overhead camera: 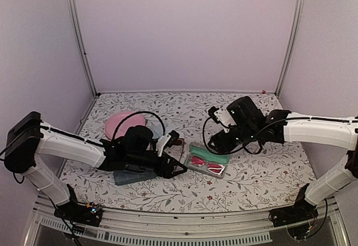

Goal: Organize the sunglasses
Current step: Close the case with sunglasses at the center of the board, then move the case with the sunglasses to the center of the board, then move the sunglasses case to the center of the board.

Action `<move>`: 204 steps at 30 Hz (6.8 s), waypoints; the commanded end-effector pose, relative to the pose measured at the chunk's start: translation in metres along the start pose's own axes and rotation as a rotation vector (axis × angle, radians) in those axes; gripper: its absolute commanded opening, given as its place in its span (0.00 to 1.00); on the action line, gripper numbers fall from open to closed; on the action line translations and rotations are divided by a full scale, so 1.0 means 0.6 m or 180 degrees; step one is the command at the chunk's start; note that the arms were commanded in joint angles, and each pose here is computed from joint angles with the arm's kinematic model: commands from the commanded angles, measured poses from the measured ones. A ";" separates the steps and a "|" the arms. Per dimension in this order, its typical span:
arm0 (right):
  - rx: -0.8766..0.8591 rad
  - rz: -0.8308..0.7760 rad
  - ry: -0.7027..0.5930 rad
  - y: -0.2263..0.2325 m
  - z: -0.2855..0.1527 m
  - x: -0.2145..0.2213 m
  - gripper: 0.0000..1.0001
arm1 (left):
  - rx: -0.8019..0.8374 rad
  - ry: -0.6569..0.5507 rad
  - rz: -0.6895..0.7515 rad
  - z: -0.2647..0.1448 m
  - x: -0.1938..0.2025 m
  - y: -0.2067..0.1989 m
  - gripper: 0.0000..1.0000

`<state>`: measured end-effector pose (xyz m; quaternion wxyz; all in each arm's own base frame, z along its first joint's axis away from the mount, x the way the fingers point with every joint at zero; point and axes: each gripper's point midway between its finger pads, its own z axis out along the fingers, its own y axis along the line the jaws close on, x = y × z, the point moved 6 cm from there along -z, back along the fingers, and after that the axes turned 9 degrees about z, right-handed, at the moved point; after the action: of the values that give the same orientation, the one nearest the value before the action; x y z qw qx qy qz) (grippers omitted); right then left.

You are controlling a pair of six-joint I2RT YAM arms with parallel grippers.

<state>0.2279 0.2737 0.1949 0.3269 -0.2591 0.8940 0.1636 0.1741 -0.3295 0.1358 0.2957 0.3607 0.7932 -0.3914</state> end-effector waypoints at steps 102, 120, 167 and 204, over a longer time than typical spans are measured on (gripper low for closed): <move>-0.1158 0.0902 0.0616 0.002 0.066 0.122 0.32 | -0.0454 -0.0064 0.0618 0.180 0.091 0.029 0.31; -0.0222 0.0813 0.0447 -0.036 0.016 0.118 0.98 | -0.0218 -0.0286 0.0880 0.058 0.026 -0.047 0.53; 0.0715 0.0637 0.0657 -0.138 0.098 0.089 0.96 | -0.1813 0.0249 -0.0920 -0.192 0.106 0.243 0.85; 0.0157 0.0547 0.0605 -0.035 0.080 0.088 1.00 | -0.1473 0.1232 -0.0018 -0.114 0.167 0.059 0.95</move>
<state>0.2321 0.2537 0.1281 0.2382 -0.1908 0.9426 0.1354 0.1380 -0.2256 0.0857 0.2154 0.3410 0.8952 -0.1894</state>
